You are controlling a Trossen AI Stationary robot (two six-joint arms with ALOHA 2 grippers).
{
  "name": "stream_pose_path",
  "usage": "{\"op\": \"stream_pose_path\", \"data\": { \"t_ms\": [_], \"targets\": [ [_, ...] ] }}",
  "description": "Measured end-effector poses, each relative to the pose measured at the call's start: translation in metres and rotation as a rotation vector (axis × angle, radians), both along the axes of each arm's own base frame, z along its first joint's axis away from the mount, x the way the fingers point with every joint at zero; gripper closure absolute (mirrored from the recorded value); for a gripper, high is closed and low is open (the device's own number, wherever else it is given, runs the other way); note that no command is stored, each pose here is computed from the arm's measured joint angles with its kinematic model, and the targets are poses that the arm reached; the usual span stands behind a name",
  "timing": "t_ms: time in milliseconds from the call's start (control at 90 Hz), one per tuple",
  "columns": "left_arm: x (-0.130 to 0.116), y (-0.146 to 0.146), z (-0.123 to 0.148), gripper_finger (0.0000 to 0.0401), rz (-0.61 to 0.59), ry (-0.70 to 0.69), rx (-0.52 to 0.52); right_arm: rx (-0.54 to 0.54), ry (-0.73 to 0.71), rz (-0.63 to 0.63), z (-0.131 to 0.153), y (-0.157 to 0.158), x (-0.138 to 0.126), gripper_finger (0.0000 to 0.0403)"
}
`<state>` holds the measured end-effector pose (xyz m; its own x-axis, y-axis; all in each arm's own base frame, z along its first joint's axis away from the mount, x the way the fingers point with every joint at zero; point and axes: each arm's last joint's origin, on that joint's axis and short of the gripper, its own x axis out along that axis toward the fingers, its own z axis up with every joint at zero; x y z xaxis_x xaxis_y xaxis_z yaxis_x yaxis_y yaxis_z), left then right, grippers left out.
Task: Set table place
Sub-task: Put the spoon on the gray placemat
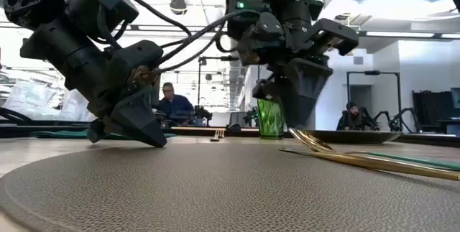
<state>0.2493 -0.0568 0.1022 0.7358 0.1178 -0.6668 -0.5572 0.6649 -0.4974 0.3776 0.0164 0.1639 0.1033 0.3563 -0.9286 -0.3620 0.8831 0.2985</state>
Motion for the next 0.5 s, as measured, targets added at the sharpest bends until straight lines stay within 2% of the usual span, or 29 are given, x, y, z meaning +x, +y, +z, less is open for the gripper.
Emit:
{"op": "stream_pose_path", "data": {
  "t_ms": [500],
  "targets": [
    [-0.0002,0.0003,-0.0001,0.0401,0.011,0.001,0.004,0.009,-0.037,0.018,0.0002,0.0042,0.0029,0.0311]
  ]
}}
